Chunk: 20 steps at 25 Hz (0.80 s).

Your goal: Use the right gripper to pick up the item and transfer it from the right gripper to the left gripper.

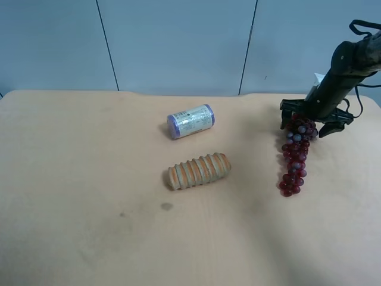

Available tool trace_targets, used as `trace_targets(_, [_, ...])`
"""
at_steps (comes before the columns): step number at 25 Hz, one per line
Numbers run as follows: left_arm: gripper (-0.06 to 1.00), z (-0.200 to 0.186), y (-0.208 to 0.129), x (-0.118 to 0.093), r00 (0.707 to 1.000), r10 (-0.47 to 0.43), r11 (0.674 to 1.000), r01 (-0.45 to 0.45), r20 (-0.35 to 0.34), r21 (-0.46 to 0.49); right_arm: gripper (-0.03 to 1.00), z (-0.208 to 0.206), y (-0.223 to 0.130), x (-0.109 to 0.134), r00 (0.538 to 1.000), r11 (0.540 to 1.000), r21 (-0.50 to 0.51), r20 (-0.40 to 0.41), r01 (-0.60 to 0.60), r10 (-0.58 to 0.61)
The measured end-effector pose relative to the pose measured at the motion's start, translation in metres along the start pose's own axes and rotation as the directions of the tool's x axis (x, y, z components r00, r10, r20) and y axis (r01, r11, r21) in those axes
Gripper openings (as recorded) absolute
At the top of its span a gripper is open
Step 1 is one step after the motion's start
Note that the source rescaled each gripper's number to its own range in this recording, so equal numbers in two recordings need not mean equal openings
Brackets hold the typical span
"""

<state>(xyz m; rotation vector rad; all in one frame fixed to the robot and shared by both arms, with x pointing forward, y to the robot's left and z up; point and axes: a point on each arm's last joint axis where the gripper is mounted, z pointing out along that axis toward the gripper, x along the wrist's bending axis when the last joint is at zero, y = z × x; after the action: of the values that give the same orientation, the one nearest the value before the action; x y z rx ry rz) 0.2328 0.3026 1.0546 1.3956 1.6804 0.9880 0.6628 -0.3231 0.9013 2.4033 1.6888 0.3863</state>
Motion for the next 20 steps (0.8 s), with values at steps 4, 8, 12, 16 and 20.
trace_targets(4, [1.0, 0.0, 0.0, 0.0, 1.0, 0.0, 1.0, 0.0, 0.0, 0.0, 0.76, 0.001, 0.0, 0.0, 1.0, 1.0, -0.001, 0.0, 0.0, 0.0])
trace_targets(8, [1.0, 0.0, 0.0, 0.0, 1.0, 0.0, 1.0, 0.0, 0.0, 0.0, 0.72, 0.008, -0.002, -0.001, 1.0, 1.0, 0.014, 0.004, 0.001, -0.001])
trace_targets(12, [1.0, 0.0, 0.0, 0.0, 1.0, 0.0, 1.0, 0.0, 0.0, 0.0, 0.43, 0.01, -0.003, -0.001, 1.0, 1.0, 0.022, 0.007, 0.0, -0.001])
trace_targets(16, [1.0, 0.0, 0.0, 0.0, 1.0, 0.0, 1.0, 0.0, 0.0, 0.0, 0.09, 0.011, -0.003, -0.001, 1.0, 1.0, 0.027, 0.008, 0.001, -0.001])
trace_targets(20, [1.0, 0.0, 0.0, 0.0, 1.0, 0.0, 1.0, 0.0, 0.0, 0.0, 0.07, 0.011, -0.004, -0.001, 1.0, 0.999, 0.033, 0.01, 0.001, -0.001])
